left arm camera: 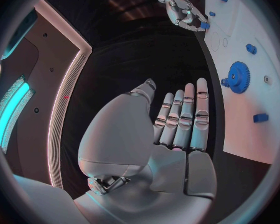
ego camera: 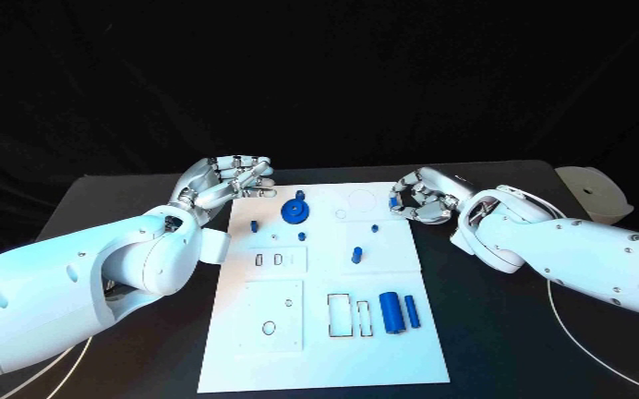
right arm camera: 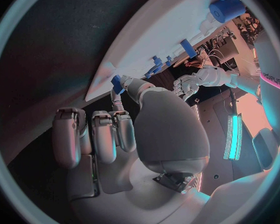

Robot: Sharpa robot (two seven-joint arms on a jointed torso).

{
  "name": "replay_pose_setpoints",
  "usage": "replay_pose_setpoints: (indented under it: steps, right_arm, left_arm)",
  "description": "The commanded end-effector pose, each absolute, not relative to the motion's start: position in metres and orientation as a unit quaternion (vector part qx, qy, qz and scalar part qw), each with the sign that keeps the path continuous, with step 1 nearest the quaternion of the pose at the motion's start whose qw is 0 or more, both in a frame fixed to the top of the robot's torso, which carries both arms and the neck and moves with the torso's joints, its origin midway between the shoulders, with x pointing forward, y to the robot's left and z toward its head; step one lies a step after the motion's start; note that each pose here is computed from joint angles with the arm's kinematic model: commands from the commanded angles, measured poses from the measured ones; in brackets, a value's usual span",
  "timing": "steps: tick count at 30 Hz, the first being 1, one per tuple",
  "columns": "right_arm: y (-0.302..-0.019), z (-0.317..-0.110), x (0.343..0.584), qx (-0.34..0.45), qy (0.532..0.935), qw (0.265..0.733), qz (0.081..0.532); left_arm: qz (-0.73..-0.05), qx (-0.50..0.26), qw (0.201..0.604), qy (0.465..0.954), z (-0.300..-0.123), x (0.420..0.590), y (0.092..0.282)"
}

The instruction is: Assemble the parts on the task board

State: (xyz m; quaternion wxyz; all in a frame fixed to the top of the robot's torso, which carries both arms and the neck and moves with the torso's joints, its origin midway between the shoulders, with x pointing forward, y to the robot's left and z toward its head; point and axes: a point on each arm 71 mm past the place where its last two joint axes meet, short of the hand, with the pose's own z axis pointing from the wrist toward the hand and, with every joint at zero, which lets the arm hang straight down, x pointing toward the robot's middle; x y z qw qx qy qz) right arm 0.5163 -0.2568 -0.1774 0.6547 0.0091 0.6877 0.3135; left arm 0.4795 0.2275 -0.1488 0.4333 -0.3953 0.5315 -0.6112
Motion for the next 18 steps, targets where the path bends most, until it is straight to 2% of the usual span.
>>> replay_pose_setpoints:
  steps: [1,10,18]
  right_arm:
    - [-0.252,-0.172,0.512,0.014,0.673,0.671,0.312]
    - [-0.222,-0.154,0.494,0.010,0.671,0.660,0.337]
    - [-0.162,-0.152,0.472,-0.025,0.678,0.641,0.358]
  left_arm:
    - [-0.618,-0.392,0.427,0.531,-0.148,0.479,0.226]
    - [-0.616,-0.393,0.429,0.531,-0.149,0.481,0.228]
    - [-0.612,-0.397,0.431,0.531,-0.153,0.488,0.228]
